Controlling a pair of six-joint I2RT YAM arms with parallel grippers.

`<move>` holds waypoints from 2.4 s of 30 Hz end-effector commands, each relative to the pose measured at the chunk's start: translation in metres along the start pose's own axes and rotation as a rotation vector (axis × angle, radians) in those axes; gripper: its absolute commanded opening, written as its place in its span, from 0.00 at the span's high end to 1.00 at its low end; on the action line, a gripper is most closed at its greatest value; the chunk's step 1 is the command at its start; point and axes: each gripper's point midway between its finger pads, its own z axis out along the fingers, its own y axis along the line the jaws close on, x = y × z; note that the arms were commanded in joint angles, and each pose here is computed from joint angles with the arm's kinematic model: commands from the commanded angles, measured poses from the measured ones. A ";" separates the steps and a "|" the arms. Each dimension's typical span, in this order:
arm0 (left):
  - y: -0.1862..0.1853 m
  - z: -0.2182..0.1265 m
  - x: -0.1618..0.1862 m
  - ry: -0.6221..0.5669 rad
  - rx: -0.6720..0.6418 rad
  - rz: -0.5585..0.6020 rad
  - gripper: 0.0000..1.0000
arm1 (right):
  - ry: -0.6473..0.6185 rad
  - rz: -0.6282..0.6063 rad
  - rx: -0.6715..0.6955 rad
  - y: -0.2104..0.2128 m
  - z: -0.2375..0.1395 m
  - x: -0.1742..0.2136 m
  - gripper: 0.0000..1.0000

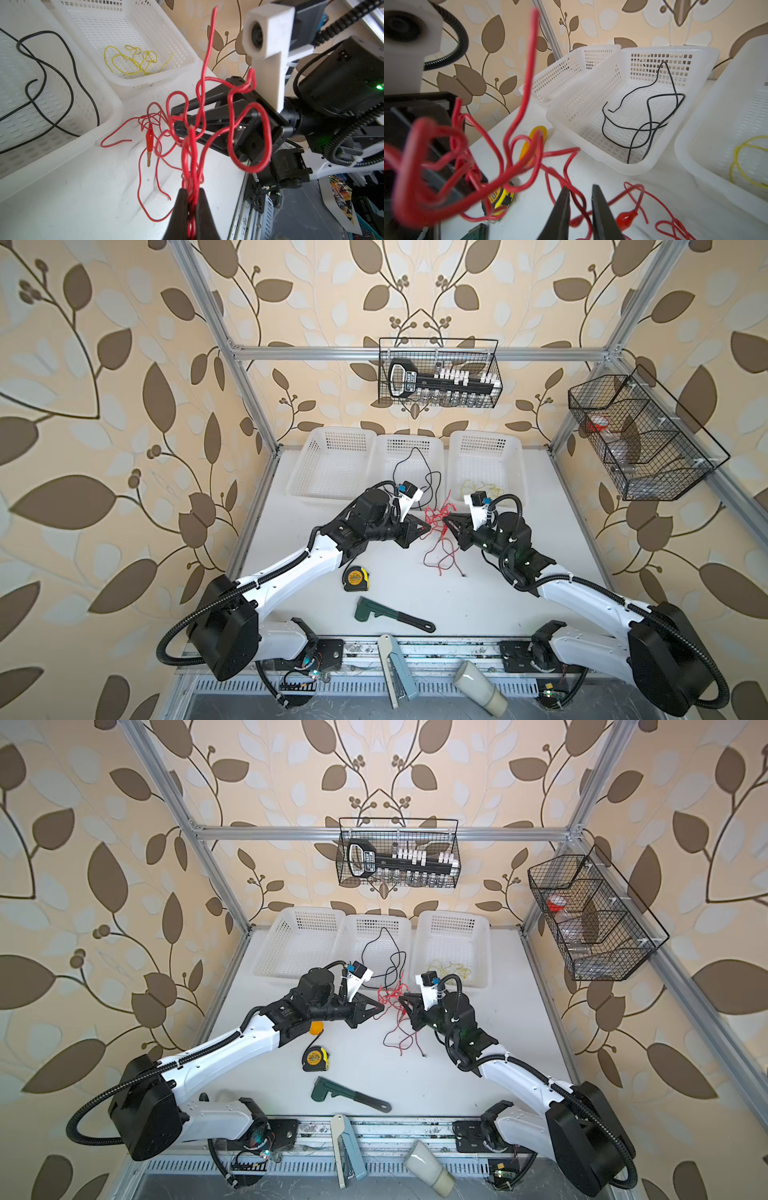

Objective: Untangle the cables
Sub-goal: 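Grasp the red wire near the red alligator clip with the right gripper, then hold the red bundle up with the left gripper while the right pulls away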

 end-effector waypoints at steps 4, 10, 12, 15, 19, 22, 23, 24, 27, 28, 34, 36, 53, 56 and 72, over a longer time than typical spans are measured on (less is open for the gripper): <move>0.003 -0.011 -0.016 -0.080 -0.054 0.055 1.00 | -0.051 -0.015 0.070 -0.011 -0.003 -0.014 1.00; 0.049 -0.036 -0.024 -0.140 -0.347 0.000 1.00 | -0.009 -0.032 0.272 -0.046 -0.015 -0.003 1.00; 0.057 -0.045 -0.027 -0.166 -0.390 -0.018 1.00 | 0.014 -0.040 0.300 -0.051 -0.018 0.003 1.00; 0.061 -0.058 -0.031 -0.208 -0.434 -0.024 1.00 | 0.046 -0.034 0.360 -0.063 -0.023 0.015 1.00; 0.071 -0.076 -0.036 -0.263 -0.515 -0.035 1.00 | 0.072 0.014 0.441 -0.083 -0.031 0.029 1.00; 0.079 -0.089 -0.038 -0.293 -0.582 -0.049 1.00 | 0.076 0.033 0.472 -0.090 -0.036 0.034 1.00; 0.081 -0.092 -0.038 -0.297 -0.592 -0.052 1.00 | 0.077 0.032 0.469 -0.090 -0.036 0.035 1.00; 0.082 -0.093 -0.037 -0.299 -0.597 -0.055 1.00 | 0.077 0.031 0.463 -0.089 -0.036 0.035 1.00; 0.077 -0.086 -0.036 -0.281 -0.556 -0.049 1.00 | 0.082 0.017 0.397 -0.078 -0.032 0.033 1.00; 0.074 -0.081 -0.035 -0.269 -0.524 -0.044 1.00 | 0.081 0.008 0.366 -0.073 -0.029 0.032 0.99; 0.054 -0.053 -0.030 -0.200 -0.348 -0.028 1.00 | 0.064 0.014 0.273 -0.058 -0.022 0.025 0.89; 0.050 -0.047 -0.029 -0.185 -0.311 -0.025 1.00 | 0.065 0.018 0.261 -0.056 -0.022 0.026 0.84; 0.026 -0.046 -0.038 -0.197 -0.194 0.001 1.00 | 0.128 0.044 0.309 -0.069 -0.020 0.053 0.67; 0.021 -0.048 -0.041 -0.205 -0.180 0.011 1.00 | 0.139 0.043 0.313 -0.071 -0.018 0.059 0.66; -0.019 -0.069 -0.071 -0.278 -0.063 0.064 1.00 | 0.048 -0.043 0.265 -0.069 -0.015 0.060 0.63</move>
